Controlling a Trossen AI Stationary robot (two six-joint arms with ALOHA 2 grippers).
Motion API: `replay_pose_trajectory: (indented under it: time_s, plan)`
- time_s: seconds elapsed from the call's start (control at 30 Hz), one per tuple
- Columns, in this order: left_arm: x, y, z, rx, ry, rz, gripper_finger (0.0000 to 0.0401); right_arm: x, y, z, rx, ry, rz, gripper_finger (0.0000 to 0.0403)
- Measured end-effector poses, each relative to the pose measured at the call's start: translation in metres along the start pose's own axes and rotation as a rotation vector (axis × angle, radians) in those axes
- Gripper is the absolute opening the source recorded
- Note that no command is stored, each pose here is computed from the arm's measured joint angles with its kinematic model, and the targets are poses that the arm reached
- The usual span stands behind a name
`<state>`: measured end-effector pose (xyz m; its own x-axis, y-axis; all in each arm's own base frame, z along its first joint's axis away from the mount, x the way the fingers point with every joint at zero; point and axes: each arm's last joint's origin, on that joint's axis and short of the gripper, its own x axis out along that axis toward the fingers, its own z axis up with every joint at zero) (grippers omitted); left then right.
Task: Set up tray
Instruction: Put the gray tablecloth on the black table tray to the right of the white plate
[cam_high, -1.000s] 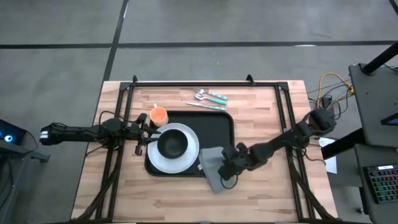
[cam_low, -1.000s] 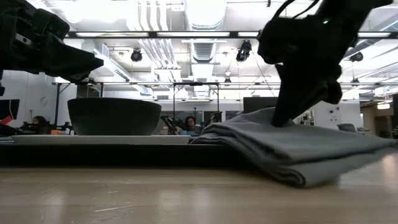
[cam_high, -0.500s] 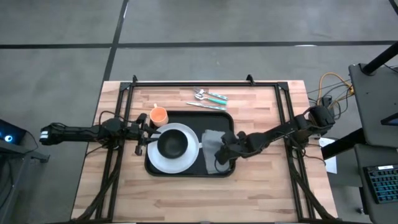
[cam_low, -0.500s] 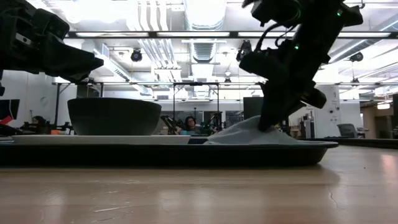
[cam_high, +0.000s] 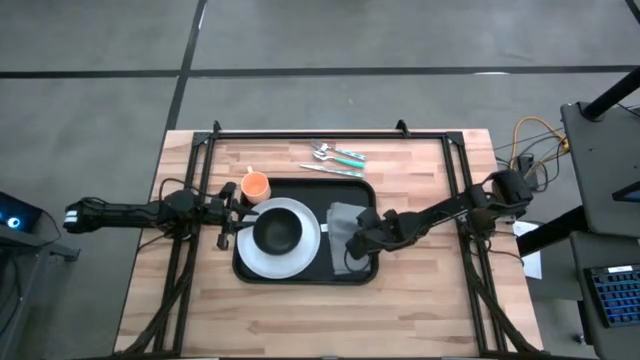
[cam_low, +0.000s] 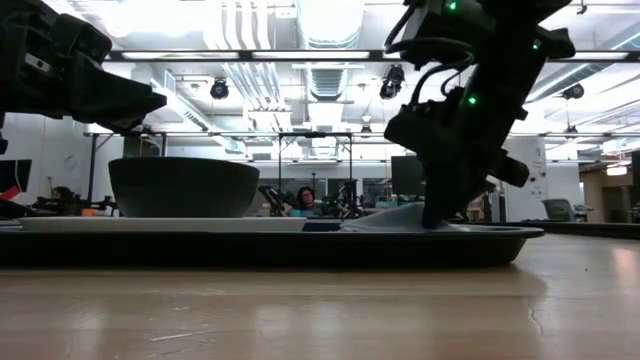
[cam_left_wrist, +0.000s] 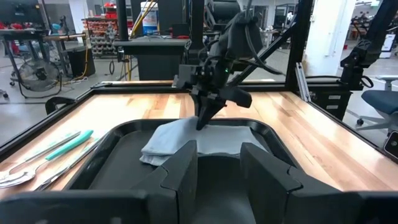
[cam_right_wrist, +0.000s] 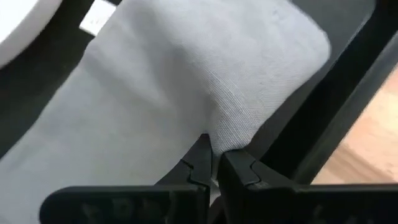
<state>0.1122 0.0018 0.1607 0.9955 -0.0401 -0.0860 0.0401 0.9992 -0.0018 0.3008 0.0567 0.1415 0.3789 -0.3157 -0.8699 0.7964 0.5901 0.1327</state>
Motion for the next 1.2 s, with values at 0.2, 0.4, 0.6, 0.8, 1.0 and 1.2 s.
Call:
replay_pose_trajectory:
  time_s: [0.2, 0.4, 0.6, 0.8, 1.0, 1.2]
  plan:
    - [0.0, 0.0, 0.0, 0.0, 0.0, 0.0, 0.0105, 0.003, -0.001, 0.003, -0.016, 0.035, 0.011, 0.0024]
    - [0.0, 0.0, 0.0, 0.0, 0.0, 0.0, 0.0105, 0.004, -0.002, 0.004, -0.039, 0.06, 0.021, 0.0062]
    - [0.0, 0.0, 0.0, 0.0, 0.0, 0.0, 0.0105, 0.004, -0.003, 0.006, -0.062, 0.059, 0.02, 0.0111]
    - [0.0, 0.0, 0.0, 0.0, 0.0, 0.0, 0.0105, 0.001, 0.0, 0.011, -0.109, 0.066, 0.047, 0.0148]
    - [0.0, 0.0, 0.0, 0.0, 0.0, 0.0, 0.0105, -0.016, 0.015, 0.027, -0.176, 0.027, 0.111, 0.0162]
    - [0.0, 0.0, 0.0, 0.0, 0.0, 0.0, 0.0105, -0.041, 0.031, 0.047, -0.235, 0.013, 0.126, 0.0155]
